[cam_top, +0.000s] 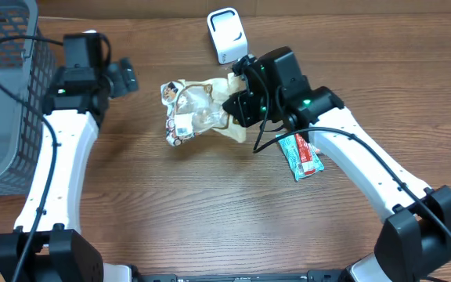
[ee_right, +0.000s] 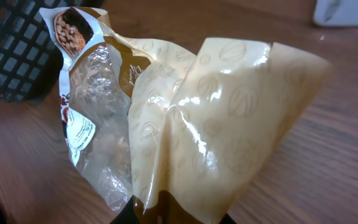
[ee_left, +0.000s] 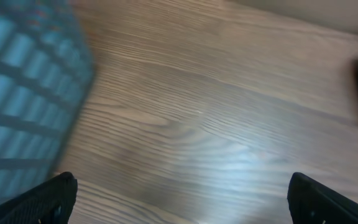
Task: Scan the item barcode
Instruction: 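Release with the left gripper and lift the bag toward the scanner with right, then hold the bag's label against the white scanner with the right gripper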
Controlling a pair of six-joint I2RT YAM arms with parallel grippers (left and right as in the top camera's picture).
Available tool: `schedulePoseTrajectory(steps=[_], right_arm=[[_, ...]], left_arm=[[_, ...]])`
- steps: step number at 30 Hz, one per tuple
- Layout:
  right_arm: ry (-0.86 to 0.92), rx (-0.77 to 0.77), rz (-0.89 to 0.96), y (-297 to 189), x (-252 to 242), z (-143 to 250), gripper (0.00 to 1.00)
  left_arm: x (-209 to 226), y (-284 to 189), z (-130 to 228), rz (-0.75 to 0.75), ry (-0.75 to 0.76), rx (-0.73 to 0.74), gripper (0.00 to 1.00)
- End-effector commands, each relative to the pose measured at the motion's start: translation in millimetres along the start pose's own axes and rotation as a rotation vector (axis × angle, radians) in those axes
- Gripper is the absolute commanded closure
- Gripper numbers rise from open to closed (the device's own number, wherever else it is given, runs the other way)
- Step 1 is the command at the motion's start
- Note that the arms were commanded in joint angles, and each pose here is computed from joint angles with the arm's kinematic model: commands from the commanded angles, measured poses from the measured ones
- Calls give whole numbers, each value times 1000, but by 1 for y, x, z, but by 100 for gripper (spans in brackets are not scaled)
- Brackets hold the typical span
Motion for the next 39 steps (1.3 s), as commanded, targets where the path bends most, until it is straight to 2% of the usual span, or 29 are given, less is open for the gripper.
schedulePoseTrajectory(steps=[1, 6, 11, 15, 19, 25, 39], right_arm=[[-105, -73, 10, -18, -1, -14, 96], [-153, -162, 111, -30, -3, -37, 97], [-294, -354, 213, -76, 18, -94, 96], [-478, -511, 417, -117, 27, -134, 97], [-677, -591, 590, -131, 26, -155, 96], [-854, -541, 763, -105, 4, -169, 96], [-974, -618, 1096, 17, -48, -191, 96]], left_arm=[[22, 1, -6, -36, -10, -10, 0], [25, 2, 0, -15, -16, 23, 0], [24, 2, 0, -16, -15, 22, 0], [24, 2, 0, -16, -15, 22, 0], [24, 2, 0, -16, -15, 22, 0], [24, 2, 0, -16, -15, 22, 0], [25, 2, 0, -16, -15, 23, 0]])
Point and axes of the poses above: each gripper's point midway between its finger pads, its own y axis out along the fingers, its own x axis along the line the jaws close on, z = x × y, the point moved 6 cm from there along -y, back along the fingers, and after that the axes turned 7 degrees about y, right-handed, at the moved point
